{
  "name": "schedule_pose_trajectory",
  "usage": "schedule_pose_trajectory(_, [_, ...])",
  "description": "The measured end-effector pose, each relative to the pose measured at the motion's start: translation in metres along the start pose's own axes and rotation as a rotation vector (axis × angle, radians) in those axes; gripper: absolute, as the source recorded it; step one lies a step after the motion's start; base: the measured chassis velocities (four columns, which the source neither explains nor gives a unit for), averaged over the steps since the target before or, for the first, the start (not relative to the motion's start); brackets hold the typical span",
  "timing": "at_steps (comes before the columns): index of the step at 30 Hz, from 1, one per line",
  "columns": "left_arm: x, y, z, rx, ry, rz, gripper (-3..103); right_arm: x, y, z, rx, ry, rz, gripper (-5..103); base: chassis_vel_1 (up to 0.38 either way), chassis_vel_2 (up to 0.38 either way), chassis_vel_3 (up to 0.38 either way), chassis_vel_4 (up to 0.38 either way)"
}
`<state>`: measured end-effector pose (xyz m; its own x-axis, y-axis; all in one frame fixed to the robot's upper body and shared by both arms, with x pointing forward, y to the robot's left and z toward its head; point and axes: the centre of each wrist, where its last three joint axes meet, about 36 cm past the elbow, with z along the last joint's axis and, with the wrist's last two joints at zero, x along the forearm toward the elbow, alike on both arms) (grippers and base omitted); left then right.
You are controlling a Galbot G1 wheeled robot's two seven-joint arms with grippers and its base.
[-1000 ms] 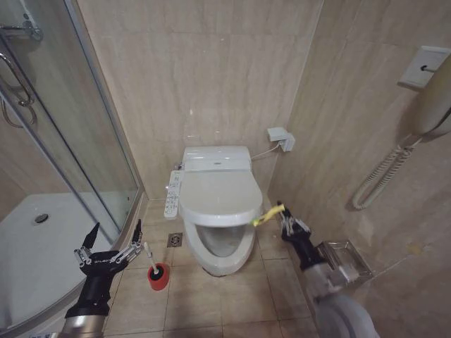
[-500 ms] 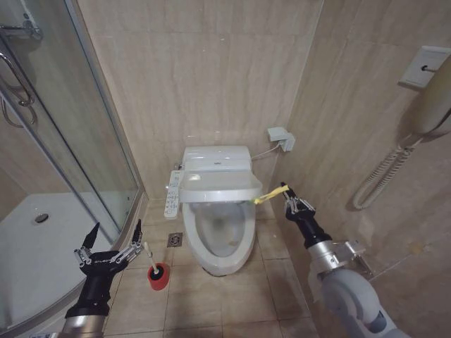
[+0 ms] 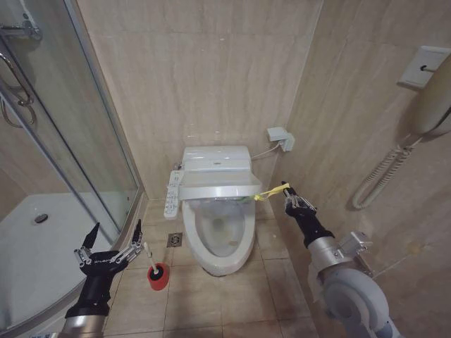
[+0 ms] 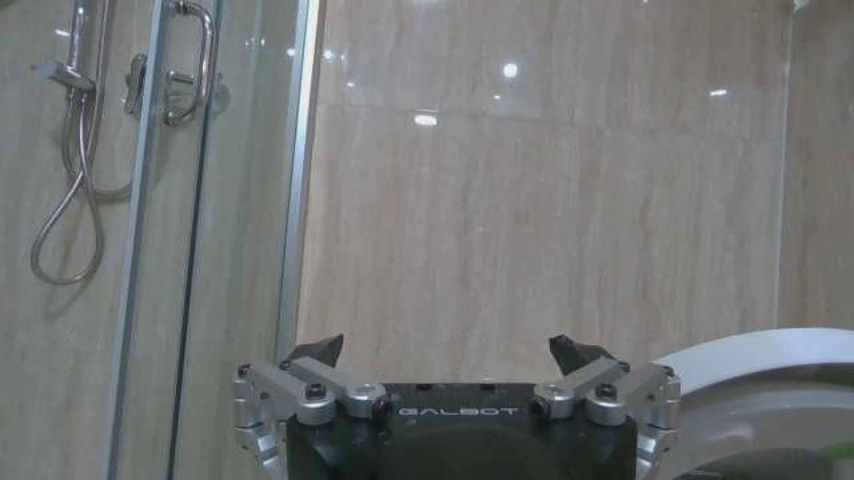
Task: Open the toilet lid, clean the toilet bowl with a toilet brush, close the toilet lid, and flush.
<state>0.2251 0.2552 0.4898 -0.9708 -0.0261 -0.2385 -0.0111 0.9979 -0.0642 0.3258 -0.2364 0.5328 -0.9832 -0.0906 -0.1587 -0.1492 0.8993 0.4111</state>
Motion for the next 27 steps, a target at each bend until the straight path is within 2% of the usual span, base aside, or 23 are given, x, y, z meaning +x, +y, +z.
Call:
schedule_pose_trajectory(7, [0.000,0.000,0.000,0.000,0.000,0.000,100,-0.009,-0.005,0.006,-0.009,-0.026,0.006,1,0.000,0.000,0.000,0.000])
schedule_pose_trajectory(17, [0.000,0.000,0.000,0.000,0.000,0.000,100,-0.045,-0.018,0.007,-0.006,-0.080,0.005,1,0.000,0.000,0.000,0.000])
schedule_pose_trajectory(27, [0.000,0.000,0.000,0.000,0.000,0.000,100,-0.084,-0.023,0.012,-0.045,-0.120,0.035,1,0.000,0.000,0.000,0.000])
